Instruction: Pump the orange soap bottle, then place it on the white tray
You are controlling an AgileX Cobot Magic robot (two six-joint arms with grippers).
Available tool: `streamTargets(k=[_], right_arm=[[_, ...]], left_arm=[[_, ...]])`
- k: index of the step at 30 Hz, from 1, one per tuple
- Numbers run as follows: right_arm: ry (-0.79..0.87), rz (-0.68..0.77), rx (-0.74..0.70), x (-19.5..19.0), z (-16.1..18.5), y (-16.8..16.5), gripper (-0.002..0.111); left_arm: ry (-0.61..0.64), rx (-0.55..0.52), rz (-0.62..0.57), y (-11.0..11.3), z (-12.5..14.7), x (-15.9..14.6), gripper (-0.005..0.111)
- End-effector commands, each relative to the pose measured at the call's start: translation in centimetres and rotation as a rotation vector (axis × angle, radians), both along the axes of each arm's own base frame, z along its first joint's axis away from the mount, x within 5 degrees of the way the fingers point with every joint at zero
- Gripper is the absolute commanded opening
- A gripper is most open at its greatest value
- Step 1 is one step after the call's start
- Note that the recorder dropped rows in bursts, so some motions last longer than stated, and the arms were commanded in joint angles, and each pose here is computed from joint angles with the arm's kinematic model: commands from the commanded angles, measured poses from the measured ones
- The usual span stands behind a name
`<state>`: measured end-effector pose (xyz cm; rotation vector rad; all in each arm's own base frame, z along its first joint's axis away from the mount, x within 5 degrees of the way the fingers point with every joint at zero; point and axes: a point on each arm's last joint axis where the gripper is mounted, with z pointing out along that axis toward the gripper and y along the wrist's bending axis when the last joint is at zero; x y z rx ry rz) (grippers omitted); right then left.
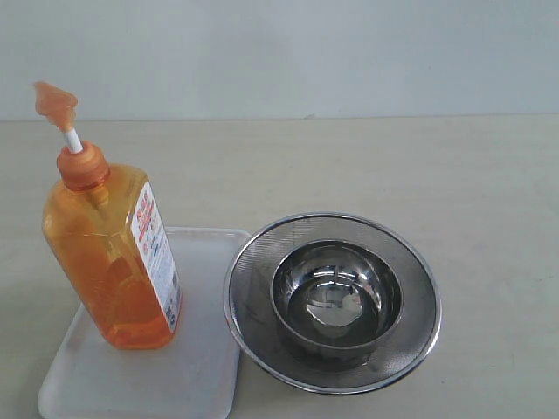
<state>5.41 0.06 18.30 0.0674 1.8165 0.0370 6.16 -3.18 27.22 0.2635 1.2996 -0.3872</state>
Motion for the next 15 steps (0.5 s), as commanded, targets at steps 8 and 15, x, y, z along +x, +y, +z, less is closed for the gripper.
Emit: streamTargets(k=[8,15], right_arm=[[-0.008,-0.002,-0.012,0.0,0.1,0.0,0.0],[-0.008,-0.002,-0.011,0.0,0.1,0.0,0.0]], left_arm=[[-0.143,0.343,0.154,0.5,-0.1,0.1,0.005],[0.181,0.217,0.207,1.5,-2.3,0.8,0.005]])
